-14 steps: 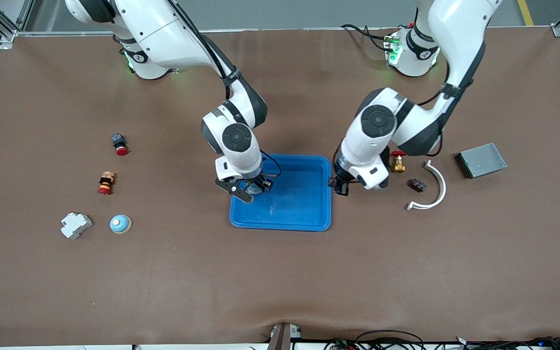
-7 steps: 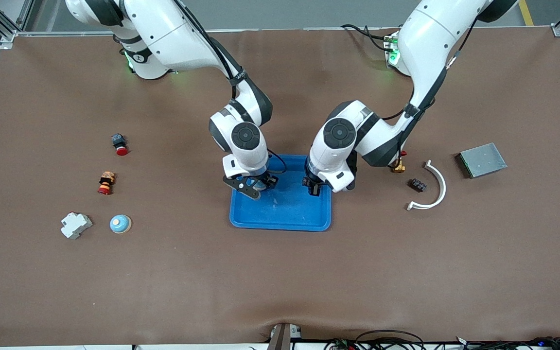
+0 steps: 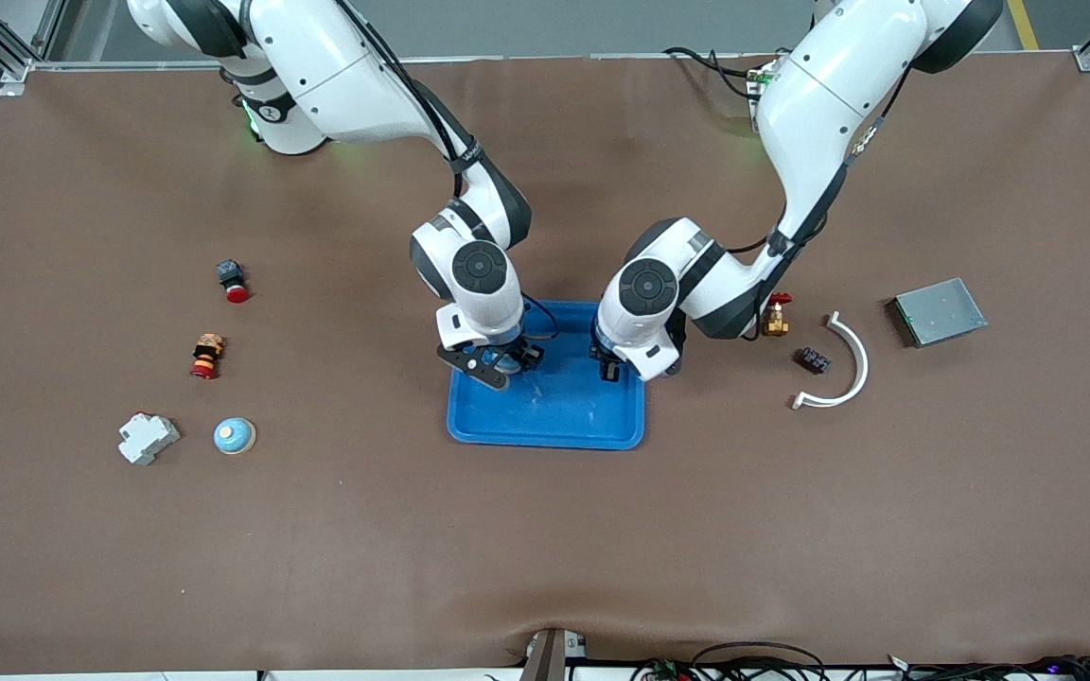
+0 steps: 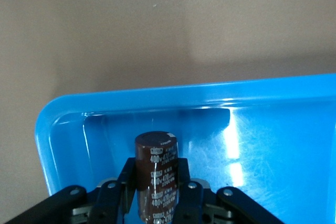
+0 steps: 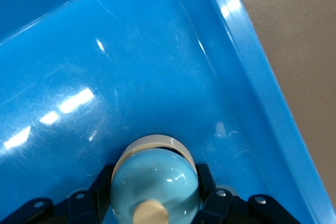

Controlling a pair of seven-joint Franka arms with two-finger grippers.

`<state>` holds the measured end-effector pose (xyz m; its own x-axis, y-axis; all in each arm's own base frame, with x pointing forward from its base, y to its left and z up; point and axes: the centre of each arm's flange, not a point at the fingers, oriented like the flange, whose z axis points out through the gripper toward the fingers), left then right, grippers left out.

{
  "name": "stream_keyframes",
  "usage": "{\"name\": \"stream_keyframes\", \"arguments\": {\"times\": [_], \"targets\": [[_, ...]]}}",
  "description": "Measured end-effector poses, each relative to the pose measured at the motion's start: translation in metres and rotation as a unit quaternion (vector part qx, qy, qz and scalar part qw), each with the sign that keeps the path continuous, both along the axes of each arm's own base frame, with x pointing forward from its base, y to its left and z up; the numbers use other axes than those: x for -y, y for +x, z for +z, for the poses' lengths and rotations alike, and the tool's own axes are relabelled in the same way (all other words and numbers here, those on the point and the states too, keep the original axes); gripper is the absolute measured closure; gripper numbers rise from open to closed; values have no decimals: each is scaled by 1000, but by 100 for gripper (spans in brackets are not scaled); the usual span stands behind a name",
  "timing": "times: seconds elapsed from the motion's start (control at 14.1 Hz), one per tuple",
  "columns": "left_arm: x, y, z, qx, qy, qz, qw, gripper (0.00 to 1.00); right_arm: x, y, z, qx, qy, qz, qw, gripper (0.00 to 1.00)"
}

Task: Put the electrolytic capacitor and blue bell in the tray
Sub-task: 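Release the bell into the tray while the left gripper releases the capacitor, then grasp the second bell with the right gripper while the left gripper grasps the capacitor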

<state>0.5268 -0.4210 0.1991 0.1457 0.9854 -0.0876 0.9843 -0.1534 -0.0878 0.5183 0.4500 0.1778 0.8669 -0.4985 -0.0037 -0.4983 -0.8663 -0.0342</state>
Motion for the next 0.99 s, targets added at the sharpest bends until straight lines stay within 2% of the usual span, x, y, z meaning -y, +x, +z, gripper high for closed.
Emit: {"name": "stream_keyframes", "arguments": {"times": [0.07, 0.28, 0.5, 0.64, 0.78, 0.99], "targets": [[0, 1, 1, 1, 0, 1, 1000, 60, -1, 0, 0, 1, 2, -1, 1000, 26], [1, 5, 6, 5, -3, 17, 1000, 32, -5, -4, -7, 0, 3, 2, 1000, 0], [-8, 21, 26, 18, -3, 30, 999, 3, -11, -4, -2, 1, 4, 5, 1000, 0], [-34, 41, 45, 30, 8, 40, 999, 0, -15, -1, 8, -11, -5, 7, 1000, 0], [-74, 62, 60, 36, 39, 26, 998, 0, -21, 5, 24, -22, -13, 8, 1000, 0], [-144, 84, 60, 15, 103, -24, 994, 0, -22, 16, 45, -30, -22, 10, 999, 0]]}}
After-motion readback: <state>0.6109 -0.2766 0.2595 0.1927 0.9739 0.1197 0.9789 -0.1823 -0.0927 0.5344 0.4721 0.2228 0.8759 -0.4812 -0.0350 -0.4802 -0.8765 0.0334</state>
